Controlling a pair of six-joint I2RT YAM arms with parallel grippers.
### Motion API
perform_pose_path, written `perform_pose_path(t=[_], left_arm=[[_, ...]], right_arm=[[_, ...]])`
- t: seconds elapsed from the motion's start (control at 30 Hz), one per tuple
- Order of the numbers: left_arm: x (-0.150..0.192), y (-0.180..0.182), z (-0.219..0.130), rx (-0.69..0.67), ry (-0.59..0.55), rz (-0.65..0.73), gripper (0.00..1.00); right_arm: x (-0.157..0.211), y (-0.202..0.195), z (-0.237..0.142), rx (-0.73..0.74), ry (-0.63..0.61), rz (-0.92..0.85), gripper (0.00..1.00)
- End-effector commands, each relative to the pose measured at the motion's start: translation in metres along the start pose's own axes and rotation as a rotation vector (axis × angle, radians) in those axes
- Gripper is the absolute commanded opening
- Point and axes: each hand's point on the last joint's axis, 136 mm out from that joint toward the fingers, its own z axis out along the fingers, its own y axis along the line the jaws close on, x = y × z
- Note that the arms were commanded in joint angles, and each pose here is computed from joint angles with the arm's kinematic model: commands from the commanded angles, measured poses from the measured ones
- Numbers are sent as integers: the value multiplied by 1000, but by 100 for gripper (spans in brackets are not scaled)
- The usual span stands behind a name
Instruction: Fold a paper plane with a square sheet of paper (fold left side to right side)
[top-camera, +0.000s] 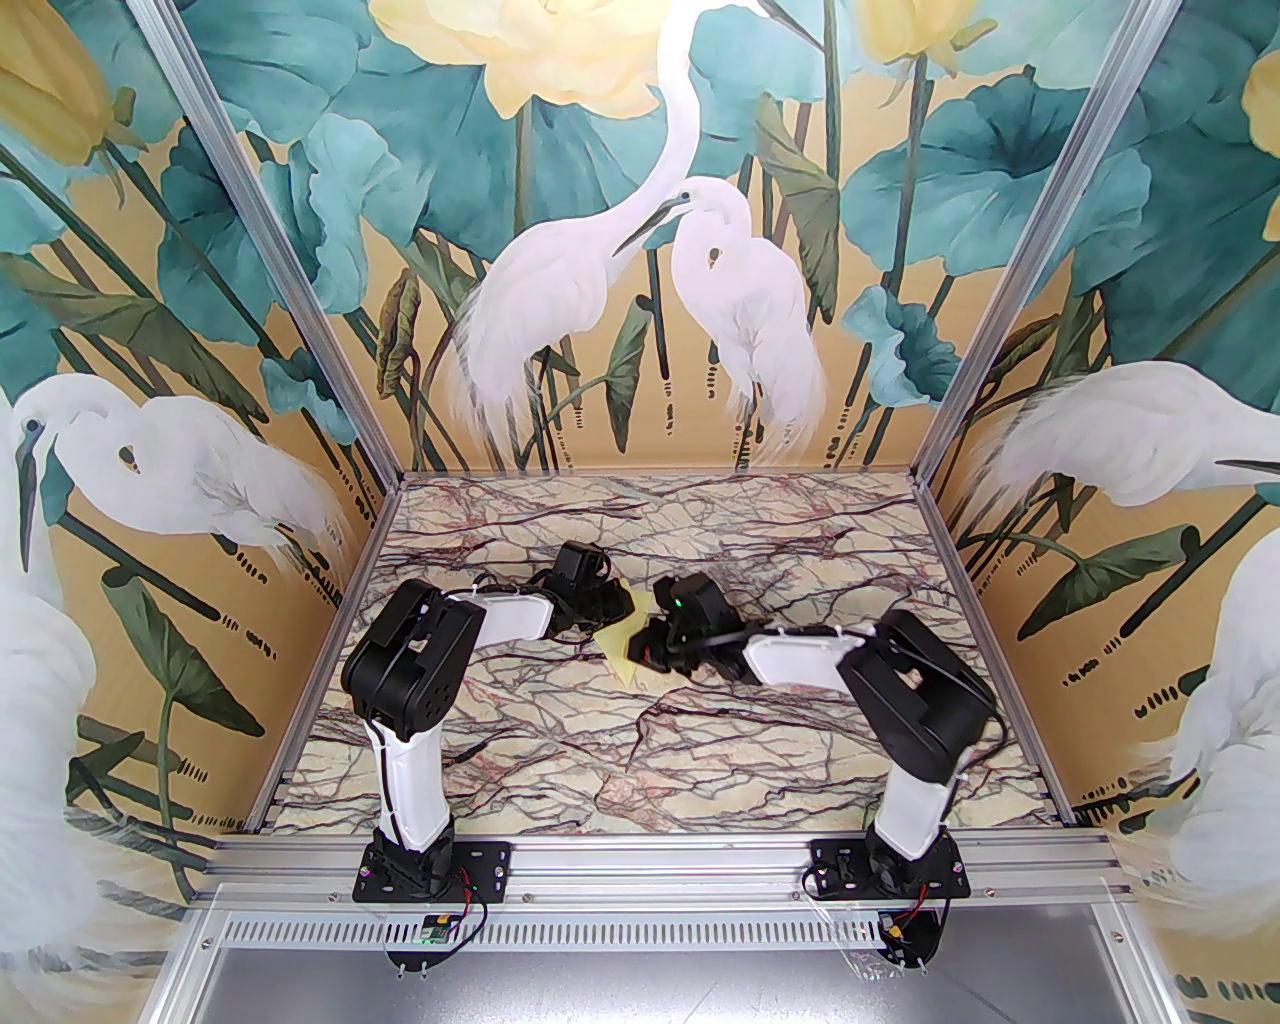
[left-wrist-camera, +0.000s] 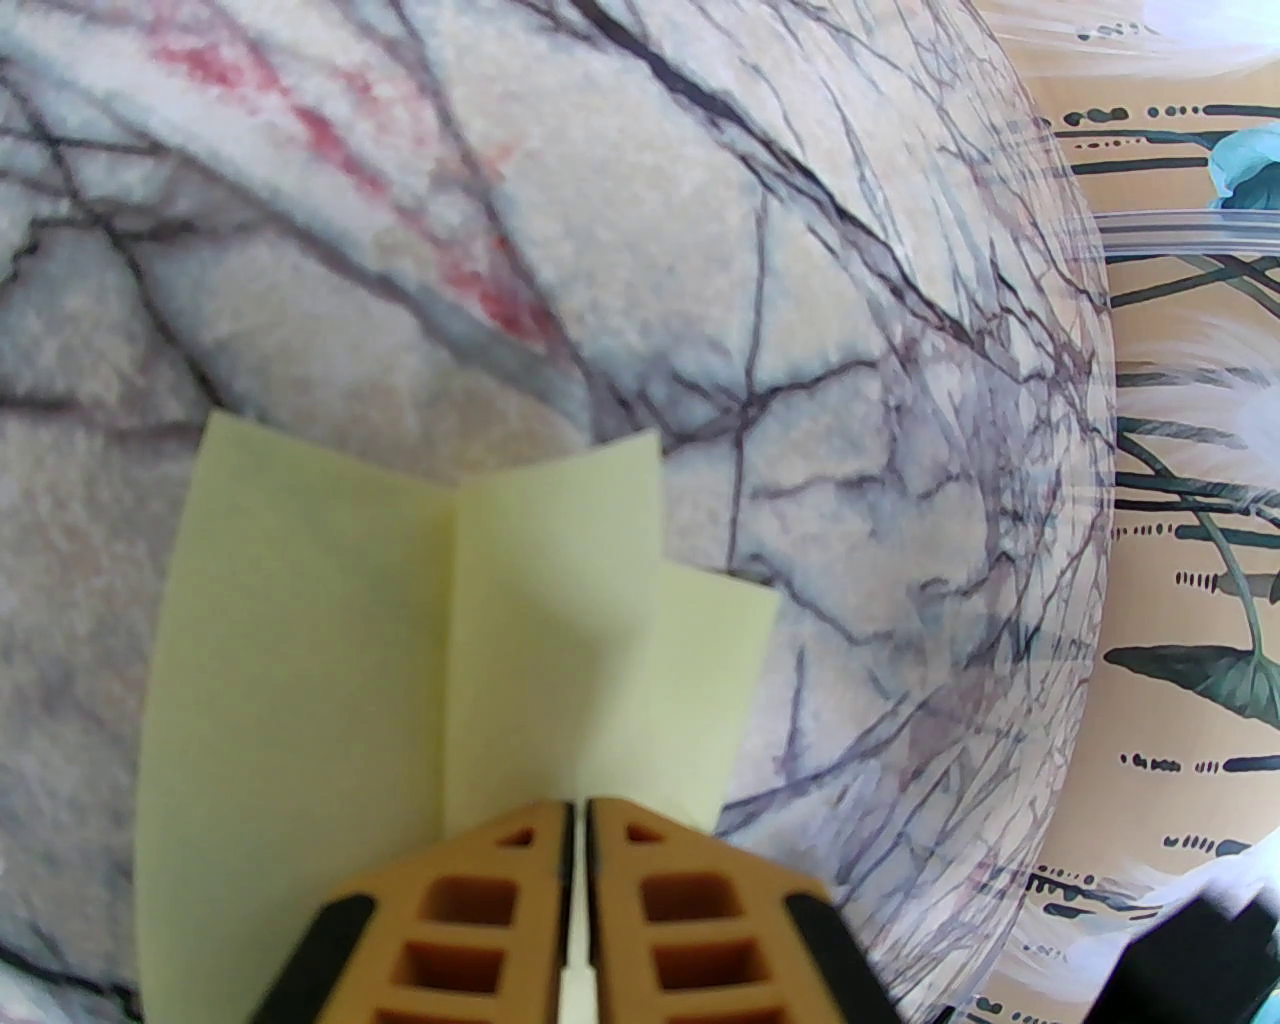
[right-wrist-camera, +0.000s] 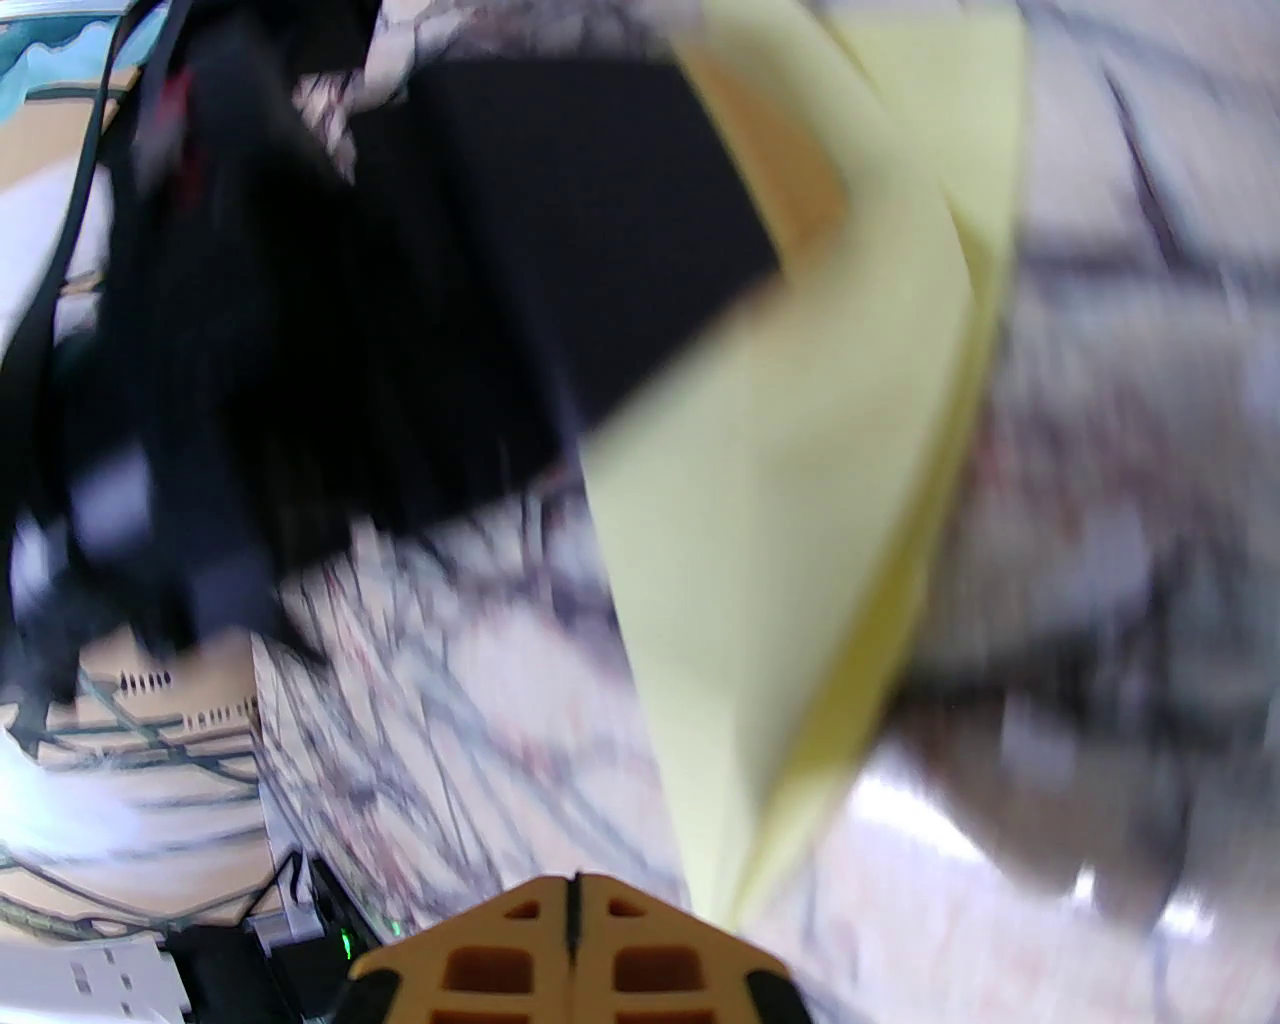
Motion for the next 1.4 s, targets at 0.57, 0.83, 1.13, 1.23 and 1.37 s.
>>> perform_pose_path(t=[0.57,0.83,1.13,1.23,1.37], left_arm=[[-6,9,0,21,-30,31,16],[-29,14,3,50,-63,3,18],[-51,21,16,20,-55,-5,18],[-59,19,17,7,-64,6,18],[-68,23,21,-41,-65,25,18]], right_arm=[[57,-99,31,248,208,90,0],[70,-104,31,282,252,88,0],[78,-105,30,290,272,82,0],[79,-104,30,288,272,81,0],[79,-104,30,287,274,82,0]])
